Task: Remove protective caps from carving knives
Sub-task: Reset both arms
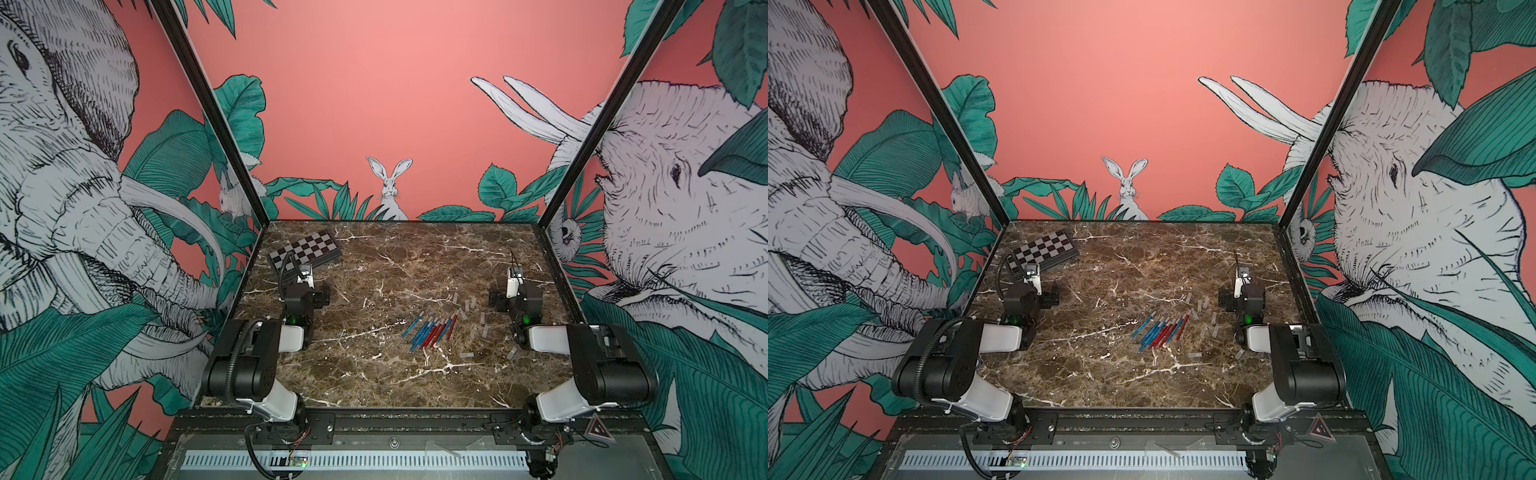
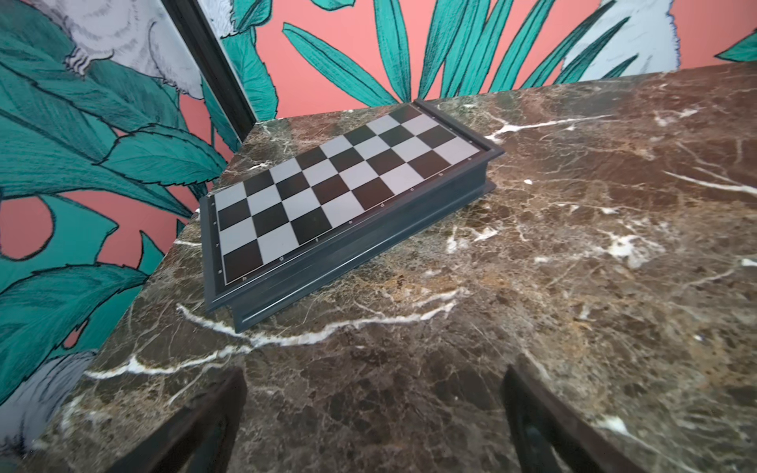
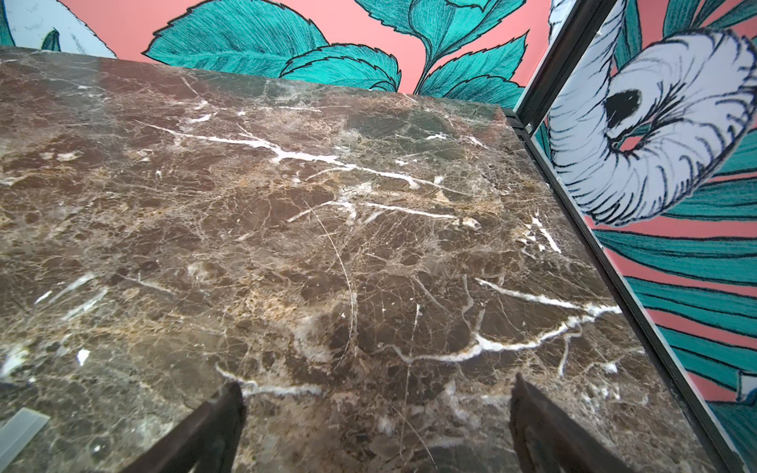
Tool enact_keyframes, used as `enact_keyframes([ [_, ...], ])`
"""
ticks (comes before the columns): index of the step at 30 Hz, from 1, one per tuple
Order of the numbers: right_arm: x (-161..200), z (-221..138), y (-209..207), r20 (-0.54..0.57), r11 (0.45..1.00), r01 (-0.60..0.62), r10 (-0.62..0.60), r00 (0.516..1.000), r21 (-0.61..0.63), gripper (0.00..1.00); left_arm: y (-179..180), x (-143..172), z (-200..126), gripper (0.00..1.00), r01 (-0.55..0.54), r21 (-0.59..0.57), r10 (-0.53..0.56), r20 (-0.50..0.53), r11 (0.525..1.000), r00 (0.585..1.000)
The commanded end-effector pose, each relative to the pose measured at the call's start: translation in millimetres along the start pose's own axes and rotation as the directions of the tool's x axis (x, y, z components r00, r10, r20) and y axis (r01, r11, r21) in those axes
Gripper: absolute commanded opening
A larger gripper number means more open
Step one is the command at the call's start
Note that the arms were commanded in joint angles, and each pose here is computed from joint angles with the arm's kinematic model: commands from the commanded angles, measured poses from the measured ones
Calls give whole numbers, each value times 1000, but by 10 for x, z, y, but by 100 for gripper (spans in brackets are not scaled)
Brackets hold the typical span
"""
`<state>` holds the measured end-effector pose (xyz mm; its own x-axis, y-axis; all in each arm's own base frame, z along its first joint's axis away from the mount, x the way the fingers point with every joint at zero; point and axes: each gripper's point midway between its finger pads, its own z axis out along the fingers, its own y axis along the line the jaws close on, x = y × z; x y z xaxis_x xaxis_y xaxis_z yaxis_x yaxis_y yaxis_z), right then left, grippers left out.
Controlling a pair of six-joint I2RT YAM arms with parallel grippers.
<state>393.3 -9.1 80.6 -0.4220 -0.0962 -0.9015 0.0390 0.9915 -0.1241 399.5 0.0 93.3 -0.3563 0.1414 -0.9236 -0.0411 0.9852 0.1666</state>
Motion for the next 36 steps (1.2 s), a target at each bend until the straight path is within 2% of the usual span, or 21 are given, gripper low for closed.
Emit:
enact_keyframes([
  [1,-115,-8,-19,43,1000,-13,12,999,4,98,-97,-39,14,99,-19,82,18,13,996,1000],
  [5,-109,-7,-21,42,1000,-11,11,999,5,98,-79,-38,23,99,-10,86,9,11,996,1000],
  [8,-114,-7,-20,43,1000,-12,12,999,4,98,115,-6,-22,99,39,-29,-38,22,999,999],
  [36,-112,-8,-20,42,1000,-12,12,999,4,98,95,-16,-13,99,22,-33,-21,16,999,1000],
])
